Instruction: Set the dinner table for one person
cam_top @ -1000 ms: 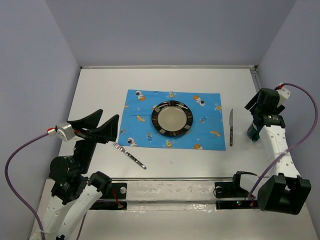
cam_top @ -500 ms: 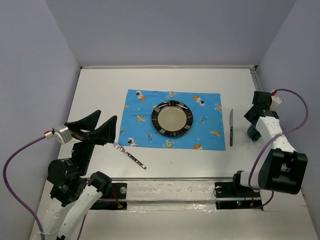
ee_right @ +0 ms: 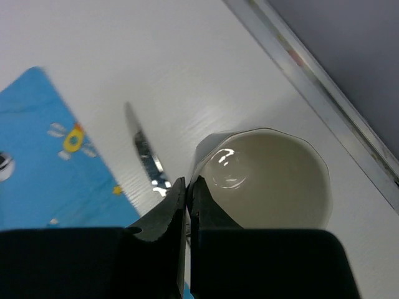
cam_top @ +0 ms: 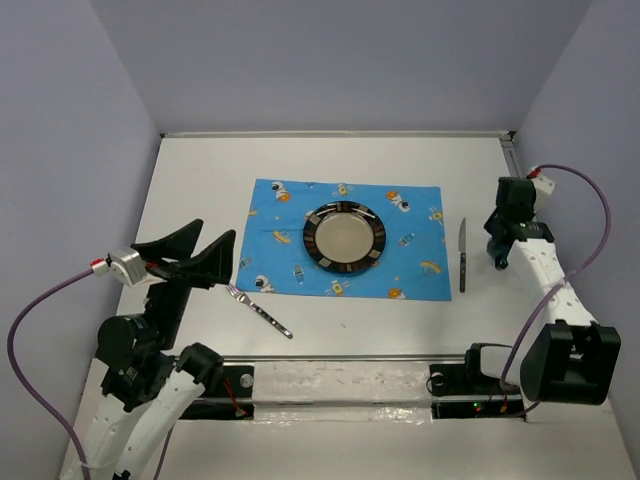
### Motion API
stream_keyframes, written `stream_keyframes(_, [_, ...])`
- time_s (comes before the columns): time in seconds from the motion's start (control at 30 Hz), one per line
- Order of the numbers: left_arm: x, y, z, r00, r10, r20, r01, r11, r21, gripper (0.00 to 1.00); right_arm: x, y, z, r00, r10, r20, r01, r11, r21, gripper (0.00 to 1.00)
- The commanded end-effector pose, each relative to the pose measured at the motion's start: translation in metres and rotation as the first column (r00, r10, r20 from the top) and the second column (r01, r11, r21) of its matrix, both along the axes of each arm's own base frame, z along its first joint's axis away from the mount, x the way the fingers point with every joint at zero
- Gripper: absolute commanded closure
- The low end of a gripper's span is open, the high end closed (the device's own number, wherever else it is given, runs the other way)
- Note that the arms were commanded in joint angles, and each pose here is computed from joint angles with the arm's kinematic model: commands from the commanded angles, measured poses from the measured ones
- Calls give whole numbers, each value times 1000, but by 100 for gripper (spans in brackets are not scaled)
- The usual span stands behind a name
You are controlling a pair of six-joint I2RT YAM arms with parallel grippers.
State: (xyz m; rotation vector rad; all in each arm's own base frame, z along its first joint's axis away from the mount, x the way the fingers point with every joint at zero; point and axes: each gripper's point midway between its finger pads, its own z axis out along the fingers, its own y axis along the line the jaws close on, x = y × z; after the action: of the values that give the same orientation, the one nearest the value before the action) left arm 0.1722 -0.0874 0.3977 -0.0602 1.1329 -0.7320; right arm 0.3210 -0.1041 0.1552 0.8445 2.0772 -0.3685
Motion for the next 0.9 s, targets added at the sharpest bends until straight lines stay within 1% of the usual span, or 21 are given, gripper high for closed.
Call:
stream_keyframes(0.0, [1, 0, 15, 999, 7, 32, -7, 1000, 4, 1, 52, 60, 92, 947, 255, 196, -230, 963, -143, 100])
stream_keyframes(0.03, [2, 0, 14, 999, 11, 31, -12, 1000, 8, 1, 66, 86, 82, 931, 330, 157, -309, 940, -141, 100])
stream_keyframes(0.07, [4, 0, 13, 1000, 14, 24, -14, 1000, 11, 1, 79, 101, 96, 906, 385, 178, -363, 921, -141, 100])
stream_keyframes(0.1, [6, -1, 11, 1000, 19, 18, -19, 1000, 16, 1, 88, 113, 96, 892, 418, 174, -399, 907, -136, 100])
stream_keyframes(0.13, [8, 0, 11, 1000, 26, 16, -27, 1000, 16, 1, 103, 130, 81, 872, 469, 139, -455, 882, -120, 100])
stream_keyframes(0.17, [10, 0, 9, 1000, 30, 8, -30, 999, 22, 1, 116, 135, 90, 858, 490, 154, -474, 871, -130, 100])
stream_keyframes(0.2, [13, -1, 6, 999, 33, -1, -33, 999, 27, 1, 125, 139, 89, 848, 510, 142, -494, 859, -135, 100])
stream_keyframes(0.23, [14, -1, 6, 999, 35, -4, -35, 999, 31, 1, 137, 151, 71, 831, 546, 104, -536, 837, -113, 100])
stream_keyframes(0.27, [17, -2, 3, 999, 38, -16, -37, 999, 35, 1, 145, 155, 68, 821, 563, 97, -554, 826, -108, 100])
stream_keyframes(0.3, [19, -3, 2, 999, 41, -20, -41, 998, 40, 1, 155, 159, 77, 811, 575, 111, -564, 818, -118, 100])
stream_keyframes(0.33, [21, -3, 1, 999, 45, -26, -43, 998, 43, 1, 162, 164, 75, 800, 590, 110, -580, 807, -111, 100])
stream_keyframes(0.47, [27, -5, -4, 998, 51, -44, -48, 997, 58, 1, 188, 175, 61, 775, 627, 81, -620, 779, -97, 100])
stream_keyframes(0.5, [30, -6, -5, 997, 51, -51, -48, 997, 64, 1, 194, 178, 47, 769, 637, 54, -632, 771, -82, 100])
stream_keyframes(0.53, [33, -7, -8, 997, 53, -62, -48, 996, 70, 1, 199, 181, 50, 761, 645, 63, -641, 763, -83, 100])
stream_keyframes(0.7, [40, -9, -13, 995, 59, -81, -52, 995, 85, 1, 215, 185, 33, 750, 661, 26, -657, 750, -79, 100])
stream_keyframes(0.87, [42, -7, -14, 994, 70, -85, -63, 994, 87, 1, 217, 185, 20, 752, 659, -3, -658, 751, -65, 100])
